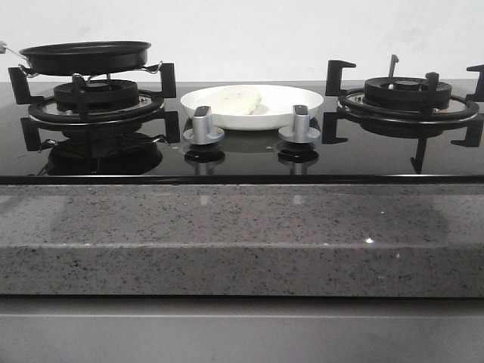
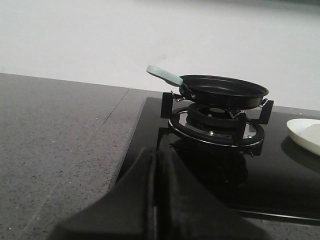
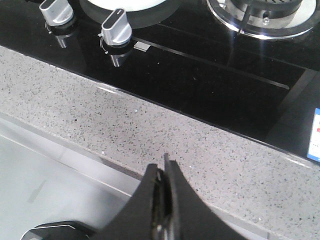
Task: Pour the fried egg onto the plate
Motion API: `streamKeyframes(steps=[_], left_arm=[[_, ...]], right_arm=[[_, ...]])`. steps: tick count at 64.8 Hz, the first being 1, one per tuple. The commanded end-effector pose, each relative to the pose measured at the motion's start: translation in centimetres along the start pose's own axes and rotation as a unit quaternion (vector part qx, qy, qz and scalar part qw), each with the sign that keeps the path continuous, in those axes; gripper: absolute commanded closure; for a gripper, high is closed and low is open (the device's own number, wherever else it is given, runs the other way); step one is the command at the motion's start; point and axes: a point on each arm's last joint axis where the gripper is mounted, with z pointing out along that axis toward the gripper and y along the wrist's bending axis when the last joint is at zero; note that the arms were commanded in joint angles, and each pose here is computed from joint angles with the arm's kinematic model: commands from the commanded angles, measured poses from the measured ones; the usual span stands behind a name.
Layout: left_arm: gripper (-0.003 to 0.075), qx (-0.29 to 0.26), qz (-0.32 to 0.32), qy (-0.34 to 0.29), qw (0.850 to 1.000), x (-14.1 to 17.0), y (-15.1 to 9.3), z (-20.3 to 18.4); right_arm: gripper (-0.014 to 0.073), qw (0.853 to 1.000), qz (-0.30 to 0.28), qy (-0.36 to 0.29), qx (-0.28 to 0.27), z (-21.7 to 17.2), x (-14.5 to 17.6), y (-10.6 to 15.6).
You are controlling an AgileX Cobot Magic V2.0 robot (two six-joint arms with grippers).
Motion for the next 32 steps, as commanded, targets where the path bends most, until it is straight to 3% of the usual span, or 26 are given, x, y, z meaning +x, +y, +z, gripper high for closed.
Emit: streamKeyframes(steps=[1,14,21,32], left_arm=[[0.0739,0.008,-0.003,-0.047,0.999,-0.7,-0.1,-0.2],[0.0739,0.008,-0.003,-0.047,0.999,-0.7,-0.1,-0.2],[0.0739,0.008,-0.003,-0.047,0.999,-0.7,-0.1,-0.2],[0.0739,0.008,-0.003,-0.047,0.999,-0.7,-0.1,-0.2]], right_arm=[[0.0664,0.998,-0.012,-0.059,0.027,-0.7,-0.9,-0.5],[0.0664,0.976,-0.009,-0.183,0.113,0.4,2.0,-2.0],[0.0664,0.958,-0.005,-0.251,0.137,1.1,4.7,-2.3],[0.0664,0.939,0.021,-0.305,0.155,3.0,9.0,-2.5]])
